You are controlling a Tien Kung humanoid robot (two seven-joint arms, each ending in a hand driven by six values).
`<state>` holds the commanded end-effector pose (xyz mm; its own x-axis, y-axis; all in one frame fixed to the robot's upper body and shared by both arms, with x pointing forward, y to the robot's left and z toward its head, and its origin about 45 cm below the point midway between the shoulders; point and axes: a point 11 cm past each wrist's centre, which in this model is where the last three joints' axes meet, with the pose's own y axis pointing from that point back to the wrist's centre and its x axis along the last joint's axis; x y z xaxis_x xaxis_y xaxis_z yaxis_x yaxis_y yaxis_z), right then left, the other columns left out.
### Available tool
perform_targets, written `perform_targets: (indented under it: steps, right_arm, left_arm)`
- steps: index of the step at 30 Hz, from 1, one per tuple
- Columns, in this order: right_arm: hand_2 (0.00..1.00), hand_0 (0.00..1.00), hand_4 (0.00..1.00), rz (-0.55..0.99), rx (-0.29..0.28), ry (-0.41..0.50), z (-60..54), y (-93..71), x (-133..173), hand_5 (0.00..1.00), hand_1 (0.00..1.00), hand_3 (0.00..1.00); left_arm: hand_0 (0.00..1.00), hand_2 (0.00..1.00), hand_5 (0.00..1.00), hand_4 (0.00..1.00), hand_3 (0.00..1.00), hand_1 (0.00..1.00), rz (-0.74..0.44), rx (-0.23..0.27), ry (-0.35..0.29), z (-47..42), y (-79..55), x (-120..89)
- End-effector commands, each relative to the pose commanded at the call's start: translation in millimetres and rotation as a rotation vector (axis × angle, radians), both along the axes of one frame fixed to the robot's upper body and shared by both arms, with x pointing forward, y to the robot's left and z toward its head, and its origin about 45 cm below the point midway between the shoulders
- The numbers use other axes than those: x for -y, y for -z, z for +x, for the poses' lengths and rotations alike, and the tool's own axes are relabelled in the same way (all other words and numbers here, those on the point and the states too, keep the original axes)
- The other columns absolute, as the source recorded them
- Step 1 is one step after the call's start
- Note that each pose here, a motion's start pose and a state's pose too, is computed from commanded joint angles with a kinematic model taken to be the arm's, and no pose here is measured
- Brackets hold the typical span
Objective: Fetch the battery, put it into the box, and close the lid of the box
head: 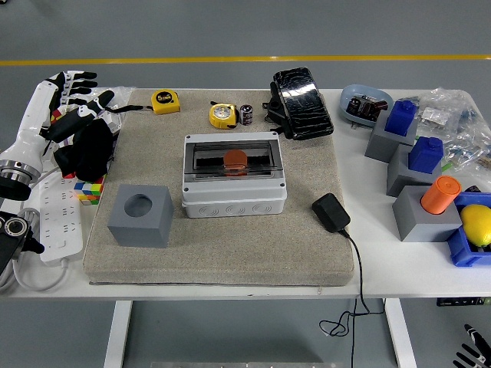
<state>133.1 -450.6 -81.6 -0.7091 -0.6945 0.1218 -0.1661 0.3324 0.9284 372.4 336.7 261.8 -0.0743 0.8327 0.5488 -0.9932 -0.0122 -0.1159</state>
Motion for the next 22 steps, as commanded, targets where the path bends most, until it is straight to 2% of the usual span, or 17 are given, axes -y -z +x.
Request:
perform_targets:
  steps: [22]
  right_arm:
    - [0.63, 0.629, 0.953, 0.0, 0.002, -0.001, 0.3, 0.5, -1.3, 0.534, 0.637, 0.557]
  left_arm:
    - [0.596, 0.712, 0.722, 0.998, 0.728, 0.717, -0.001, -0.005, -0.002, -0.2, 1.1, -0.1]
